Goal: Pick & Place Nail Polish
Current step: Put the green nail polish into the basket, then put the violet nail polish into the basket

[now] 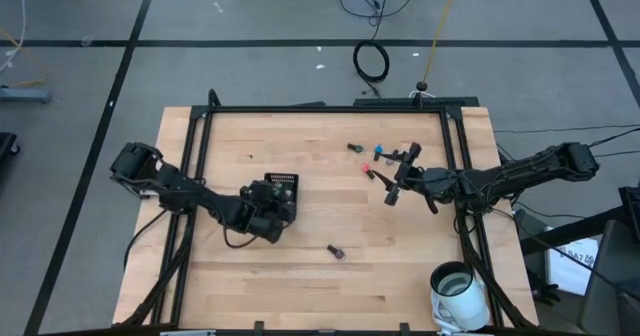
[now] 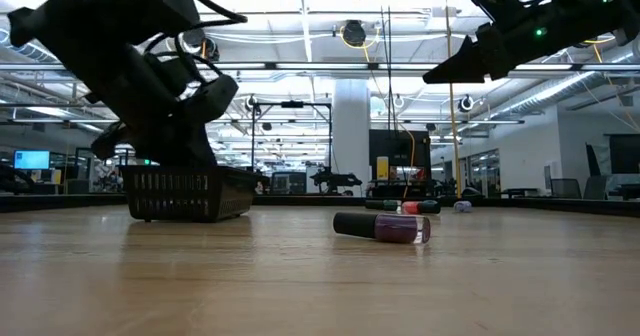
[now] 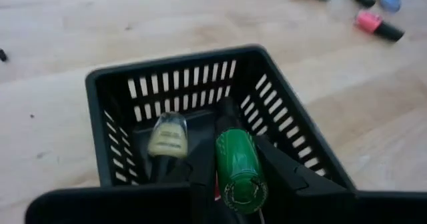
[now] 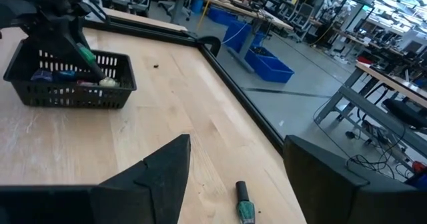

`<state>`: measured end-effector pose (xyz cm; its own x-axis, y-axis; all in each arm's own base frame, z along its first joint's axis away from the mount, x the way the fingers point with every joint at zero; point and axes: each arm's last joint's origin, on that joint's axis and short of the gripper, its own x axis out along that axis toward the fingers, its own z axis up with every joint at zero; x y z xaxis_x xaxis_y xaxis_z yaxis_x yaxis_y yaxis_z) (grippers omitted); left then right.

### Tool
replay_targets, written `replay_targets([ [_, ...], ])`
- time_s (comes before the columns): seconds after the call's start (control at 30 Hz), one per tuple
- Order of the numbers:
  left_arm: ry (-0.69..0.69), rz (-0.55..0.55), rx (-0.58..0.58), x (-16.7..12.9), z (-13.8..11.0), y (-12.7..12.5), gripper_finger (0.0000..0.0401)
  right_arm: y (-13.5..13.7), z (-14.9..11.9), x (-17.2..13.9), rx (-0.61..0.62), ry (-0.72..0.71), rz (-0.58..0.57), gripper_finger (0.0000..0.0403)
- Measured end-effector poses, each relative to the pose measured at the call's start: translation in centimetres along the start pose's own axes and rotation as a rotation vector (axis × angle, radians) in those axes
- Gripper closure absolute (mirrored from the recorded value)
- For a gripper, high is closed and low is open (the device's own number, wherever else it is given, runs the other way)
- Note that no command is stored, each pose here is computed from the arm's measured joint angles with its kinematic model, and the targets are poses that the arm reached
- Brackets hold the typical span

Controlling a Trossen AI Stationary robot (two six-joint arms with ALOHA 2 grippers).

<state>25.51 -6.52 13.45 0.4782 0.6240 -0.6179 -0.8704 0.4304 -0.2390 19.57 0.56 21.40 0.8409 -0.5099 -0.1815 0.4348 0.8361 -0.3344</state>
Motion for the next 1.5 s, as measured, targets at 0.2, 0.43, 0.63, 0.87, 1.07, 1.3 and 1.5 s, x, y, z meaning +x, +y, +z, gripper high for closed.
replay_targets([
  [0.2,0.042,0.007,0.001,0.6,0.5,0.1,0.033,0.0,0.0,0.0,-0.002,0.002,0.0,0.0179],
  [0.43,0.052,0.007,0.056,0.8,0.6,0.1,0.0304,0.0,-0.1,0.0,-0.004,0.004,0.001,0.0177],
  [0.63,0.052,0.01,0.056,0.9,0.7,0.1,0.0217,0.0,-0.1,0.0,-0.005,0.006,0.002,0.0177],
  [0.87,0.066,0.016,0.08,1.2,1.0,0.2,0.0126,0.0,-0.1,0.0,-0.006,0.008,0.002,0.0179],
  [1.07,0.065,-0.003,0.115,1.3,1.1,0.0,0.0087,0.0,-0.1,0.0,-0.007,0.009,0.002,0.018],
  [1.3,0.031,-0.086,0.148,1.2,1.9,-1.0,0.0073,0.2,-0.2,0.0,0.004,0.01,0.047,0.0181],
  [1.5,0.009,-0.159,0.203,0.9,2.8,-1.6,0.0083,1.5,0.1,0.1,0.158,-0.047,0.397,0.0181],
])
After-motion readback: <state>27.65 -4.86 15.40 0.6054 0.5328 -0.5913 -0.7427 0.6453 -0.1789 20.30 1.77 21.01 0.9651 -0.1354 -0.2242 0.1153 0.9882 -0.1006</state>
